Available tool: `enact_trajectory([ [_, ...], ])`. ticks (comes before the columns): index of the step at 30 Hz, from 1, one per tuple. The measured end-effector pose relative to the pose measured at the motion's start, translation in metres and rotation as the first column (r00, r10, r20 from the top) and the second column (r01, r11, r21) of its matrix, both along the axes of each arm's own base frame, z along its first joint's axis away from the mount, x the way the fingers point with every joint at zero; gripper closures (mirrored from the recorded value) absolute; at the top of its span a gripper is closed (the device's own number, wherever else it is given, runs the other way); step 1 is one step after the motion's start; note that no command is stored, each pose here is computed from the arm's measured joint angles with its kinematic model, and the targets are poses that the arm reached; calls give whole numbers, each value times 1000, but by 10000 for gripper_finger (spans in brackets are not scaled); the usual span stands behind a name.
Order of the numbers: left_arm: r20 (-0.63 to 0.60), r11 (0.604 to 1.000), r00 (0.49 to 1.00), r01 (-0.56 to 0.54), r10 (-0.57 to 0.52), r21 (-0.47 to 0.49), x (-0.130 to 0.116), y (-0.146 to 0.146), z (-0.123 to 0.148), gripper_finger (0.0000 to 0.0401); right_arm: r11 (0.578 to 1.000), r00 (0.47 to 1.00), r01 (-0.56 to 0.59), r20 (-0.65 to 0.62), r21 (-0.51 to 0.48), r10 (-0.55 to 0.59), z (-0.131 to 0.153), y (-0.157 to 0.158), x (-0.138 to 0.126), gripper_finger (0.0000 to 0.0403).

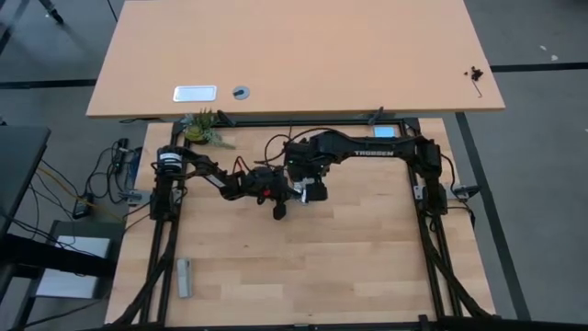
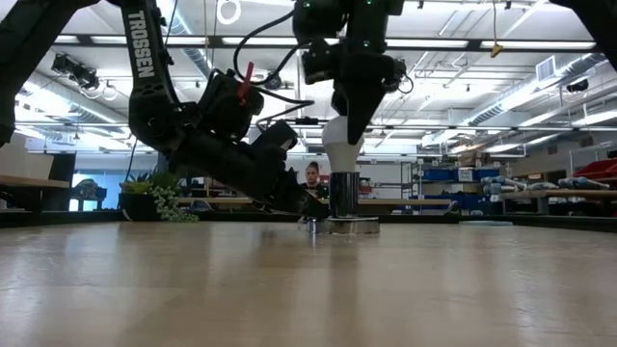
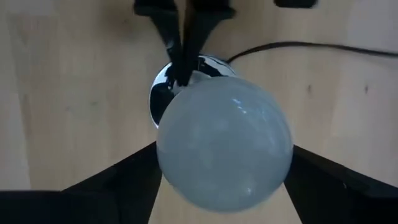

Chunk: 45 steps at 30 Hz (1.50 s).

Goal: Screw lightbulb
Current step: Remove the white lightbulb from the silver lamp

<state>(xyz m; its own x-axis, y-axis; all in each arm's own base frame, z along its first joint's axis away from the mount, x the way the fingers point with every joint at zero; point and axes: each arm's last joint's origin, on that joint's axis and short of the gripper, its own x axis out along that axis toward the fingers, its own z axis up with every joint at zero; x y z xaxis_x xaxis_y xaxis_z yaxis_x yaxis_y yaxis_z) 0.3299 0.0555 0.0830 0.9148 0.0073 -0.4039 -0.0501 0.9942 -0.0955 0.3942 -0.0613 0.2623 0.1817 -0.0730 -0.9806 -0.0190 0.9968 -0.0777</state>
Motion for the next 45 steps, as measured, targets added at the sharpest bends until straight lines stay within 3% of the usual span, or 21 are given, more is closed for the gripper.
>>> enact_trajectory([
  [8,1,1000,1000,2,-2,2,0,0,0,401,974,975,220,-50,42,-218,8,13,-5,72],
  [12,1,1000,1000,2,-2,1,0,0,0,401,936,938,347,-6,64,-347,18,13,-2,69],
  [14,1,1000,1000,1,-1,0,0,0,0,401,891,894,446,16,91,-449,23,13,-1,69],
  [18,1,1000,1000,2,-2,0,0,0,0,401,701,709,695,13,160,-705,27,10,0,72],
  [19,1,1000,1000,2,-2,0,0,0,0,401,672,680,722,10,168,-733,27,10,0,73],
  [22,1,1000,1000,2,-2,0,0,0,0,401,610,620,766,20,201,-785,24,9,2,73],
  [25,1,1000,1000,3,-3,-1,0,0,0,401,593,602,778,22,205,-798,17,6,4,73],
  [30,1,1000,1000,4,-4,-2,0,0,0,401,641,648,746,27,183,-761,11,1,3,90],
  [36,1,1000,1000,4,-4,-2,0,0,0,401,798,801,587,44,137,-597,11,-6,2,150],
  [39,1,1000,1000,3,-3,-2,0,0,0,401,897,899,430,50,98,-436,11,-10,1,166],
  [42,1,1000,1000,3,-3,-2,0,0,0,401,979,978,199,49,52,-202,12,-13,1,164],
  [45,1,1000,1000,3,-3,-2,0,0,0,401,997,996,-83,35,-10,83,12,-12,1,155],
])
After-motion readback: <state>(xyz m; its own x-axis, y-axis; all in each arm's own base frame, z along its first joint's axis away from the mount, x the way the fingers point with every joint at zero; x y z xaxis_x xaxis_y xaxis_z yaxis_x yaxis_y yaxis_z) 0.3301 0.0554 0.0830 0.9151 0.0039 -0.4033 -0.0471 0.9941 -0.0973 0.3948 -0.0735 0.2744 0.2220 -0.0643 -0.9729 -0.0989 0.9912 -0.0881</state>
